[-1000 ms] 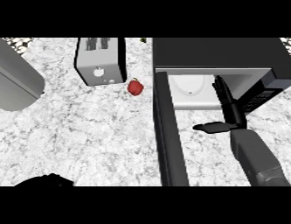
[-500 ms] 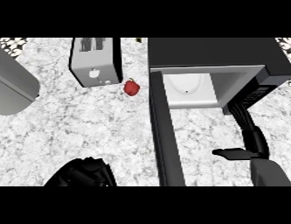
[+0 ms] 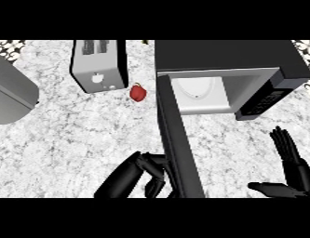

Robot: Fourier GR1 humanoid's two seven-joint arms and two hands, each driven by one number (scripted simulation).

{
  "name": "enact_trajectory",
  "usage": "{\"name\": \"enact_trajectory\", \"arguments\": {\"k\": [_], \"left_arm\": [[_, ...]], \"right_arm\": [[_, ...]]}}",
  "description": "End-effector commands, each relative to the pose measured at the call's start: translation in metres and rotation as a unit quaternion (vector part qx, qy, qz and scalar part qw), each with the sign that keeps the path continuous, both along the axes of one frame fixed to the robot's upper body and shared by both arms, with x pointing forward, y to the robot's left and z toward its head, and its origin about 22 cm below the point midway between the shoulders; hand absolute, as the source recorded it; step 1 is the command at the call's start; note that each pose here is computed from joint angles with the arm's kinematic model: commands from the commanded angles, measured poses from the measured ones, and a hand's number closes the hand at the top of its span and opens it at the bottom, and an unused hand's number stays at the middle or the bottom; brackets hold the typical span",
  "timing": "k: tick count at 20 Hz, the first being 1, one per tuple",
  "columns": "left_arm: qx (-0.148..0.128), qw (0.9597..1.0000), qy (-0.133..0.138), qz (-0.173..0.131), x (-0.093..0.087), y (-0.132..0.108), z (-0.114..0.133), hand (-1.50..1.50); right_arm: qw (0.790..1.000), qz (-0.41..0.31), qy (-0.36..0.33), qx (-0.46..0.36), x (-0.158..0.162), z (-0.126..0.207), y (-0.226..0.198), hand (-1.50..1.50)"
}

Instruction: Pick up the milk, place it into the microwave and close the microwave

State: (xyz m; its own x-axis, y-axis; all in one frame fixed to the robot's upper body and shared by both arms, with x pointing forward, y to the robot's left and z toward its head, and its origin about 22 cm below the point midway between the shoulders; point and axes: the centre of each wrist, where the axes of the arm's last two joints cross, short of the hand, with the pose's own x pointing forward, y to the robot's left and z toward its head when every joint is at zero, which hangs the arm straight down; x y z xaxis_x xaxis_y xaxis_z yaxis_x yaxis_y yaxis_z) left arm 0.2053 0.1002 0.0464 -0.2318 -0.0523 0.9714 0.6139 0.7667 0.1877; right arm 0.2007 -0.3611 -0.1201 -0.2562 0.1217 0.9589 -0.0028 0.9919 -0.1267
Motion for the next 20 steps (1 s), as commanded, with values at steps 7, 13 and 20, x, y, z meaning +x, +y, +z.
{"name": "enact_trajectory", "arguments": {"k": [7,13,20], "left_arm": [[0.083,0.9964,-0.015,-0.011,0.019,-0.052,-0.075,1.50],[0.039,0.9976,-0.041,0.039,0.016,-0.055,-0.104,1.50],[0.036,0.9974,-0.023,0.058,0.027,-0.074,-0.097,1.50]], "right_arm": [[0.996,0.072,-0.053,0.005,-0.031,0.051,-0.030,-1.50],[0.990,0.102,-0.093,0.041,-0.042,0.075,-0.022,-1.50],[0.984,0.139,-0.102,0.039,-0.045,0.115,-0.030,-1.50]]}}
